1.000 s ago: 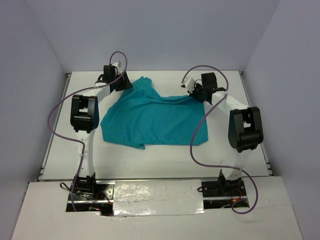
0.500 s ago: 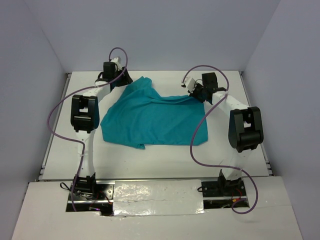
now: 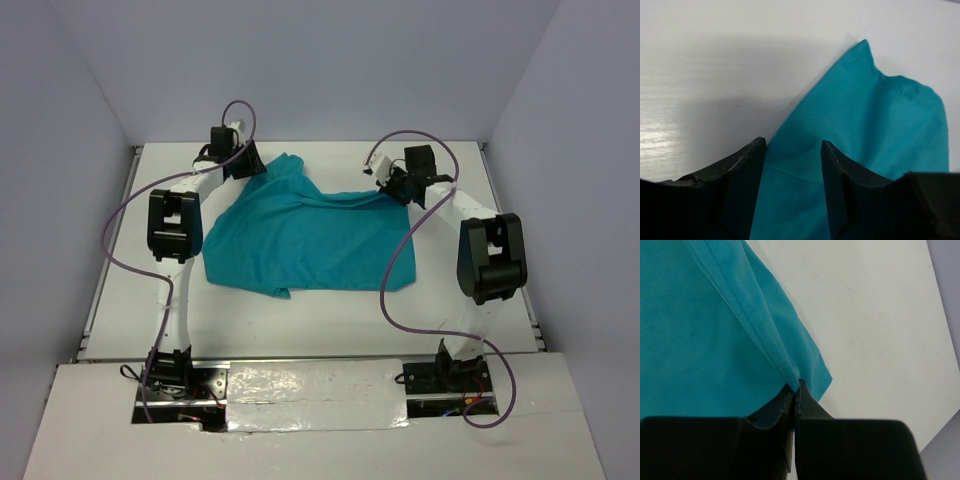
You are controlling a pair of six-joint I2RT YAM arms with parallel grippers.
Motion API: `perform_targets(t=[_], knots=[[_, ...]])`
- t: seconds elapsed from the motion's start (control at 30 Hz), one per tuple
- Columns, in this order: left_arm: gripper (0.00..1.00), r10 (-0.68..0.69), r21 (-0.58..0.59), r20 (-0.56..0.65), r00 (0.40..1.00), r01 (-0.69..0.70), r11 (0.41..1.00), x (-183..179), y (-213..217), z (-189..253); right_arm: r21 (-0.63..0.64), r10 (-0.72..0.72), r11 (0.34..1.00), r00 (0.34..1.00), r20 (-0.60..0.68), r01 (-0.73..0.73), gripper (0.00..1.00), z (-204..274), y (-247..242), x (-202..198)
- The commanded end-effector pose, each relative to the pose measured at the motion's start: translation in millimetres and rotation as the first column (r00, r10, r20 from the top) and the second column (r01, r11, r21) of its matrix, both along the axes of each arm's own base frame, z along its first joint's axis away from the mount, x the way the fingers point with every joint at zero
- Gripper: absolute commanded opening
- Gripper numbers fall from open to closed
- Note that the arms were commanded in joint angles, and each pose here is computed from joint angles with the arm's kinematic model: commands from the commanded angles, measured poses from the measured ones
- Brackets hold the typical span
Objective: Fold and stack the t-shirts
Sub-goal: Flatten out the tshirt
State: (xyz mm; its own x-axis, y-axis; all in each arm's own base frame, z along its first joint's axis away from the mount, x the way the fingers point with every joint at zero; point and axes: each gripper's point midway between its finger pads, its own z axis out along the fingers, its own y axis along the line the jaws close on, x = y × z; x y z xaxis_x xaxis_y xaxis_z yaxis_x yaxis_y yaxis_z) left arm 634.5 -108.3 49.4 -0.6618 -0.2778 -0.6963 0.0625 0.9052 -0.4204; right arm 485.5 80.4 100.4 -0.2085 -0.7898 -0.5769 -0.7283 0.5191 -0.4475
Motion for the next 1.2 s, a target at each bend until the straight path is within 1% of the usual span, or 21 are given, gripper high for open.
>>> perform_targets(t=[0.0, 0.3, 0.33, 0.4, 0.43, 0.47, 0.53, 0.63, 0.77, 0.9, 0.93, 1.07, 1.17], knots=[[0.60, -0.011, 0.002, -0.040, 0.999, 0.011, 1.000, -2, -4, -11, 0.036, -0.003, 0.999, 0.998, 0.062, 0.001, 0.02, 33, 1, 6], [0.52, 0.006, 0.031, -0.070, 0.998, -0.004, 0.999, -6, -3, -22, 0.050, -0.004, 0.999, 0.998, 0.059, 0.001, 0.02, 34, 3, 6], [0.53, 0.018, 0.044, -0.070, 0.997, -0.015, 0.999, -6, -2, -22, 0.051, -0.005, 0.999, 0.998, 0.059, 0.002, 0.02, 34, 3, 6], [0.58, 0.028, 0.066, -0.058, 0.998, -0.024, 0.998, -6, -2, -15, 0.053, -0.009, 0.999, 0.998, 0.061, 0.006, 0.02, 35, 2, 6], [0.64, 0.043, 0.090, -0.057, 0.997, -0.038, 0.995, -8, 0, -17, 0.054, -0.006, 0.999, 0.998, 0.061, 0.003, 0.02, 35, 3, 5], [0.64, 0.035, 0.099, -0.020, 0.999, -0.033, 0.994, -5, -4, -5, 0.053, -0.006, 0.999, 0.998, 0.059, 0.003, 0.02, 35, 3, 5], [0.64, 0.034, 0.113, -0.003, 0.999, -0.034, 0.993, -2, -5, 1, 0.055, -0.005, 0.999, 0.998, 0.063, 0.001, 0.02, 36, 2, 5], [0.63, 0.022, 0.130, -0.032, 0.999, -0.017, 0.991, -5, -7, -3, 0.057, -0.006, 0.998, 0.998, 0.065, 0.002, 0.02, 36, 2, 5], [0.62, 0.051, 0.169, -0.076, 0.996, -0.037, 0.985, -10, -2, -10, 0.065, -0.009, 0.998, 0.998, 0.064, 0.005, 0.02, 37, 2, 4], [0.63, 0.075, 0.207, -0.082, 0.994, -0.056, 0.977, -13, 1, -11, 0.071, -0.006, 0.997, 0.998, 0.062, 0.002, 0.02, 37, 3, 4], [0.61, 0.075, 0.212, -0.087, 0.993, -0.055, 0.976, -12, 2, -8, 0.074, -0.006, 0.997, 0.998, 0.064, 0.002, 0.02, 38, 3, 4], [0.54, 0.071, 0.211, -0.120, 0.990, -0.044, 0.976, -16, -1, -19, 0.079, -0.008, 0.997, 0.998, 0.067, 0.003, 0.02, 41, 4, 5], [0.43, 0.063, 0.212, -0.155, 0.986, -0.029, 0.977, -21, -4, -27, 0.081, -0.012, 0.997, 0.997, 0.074, 0.006, 0.02, 43, 2, 7]])
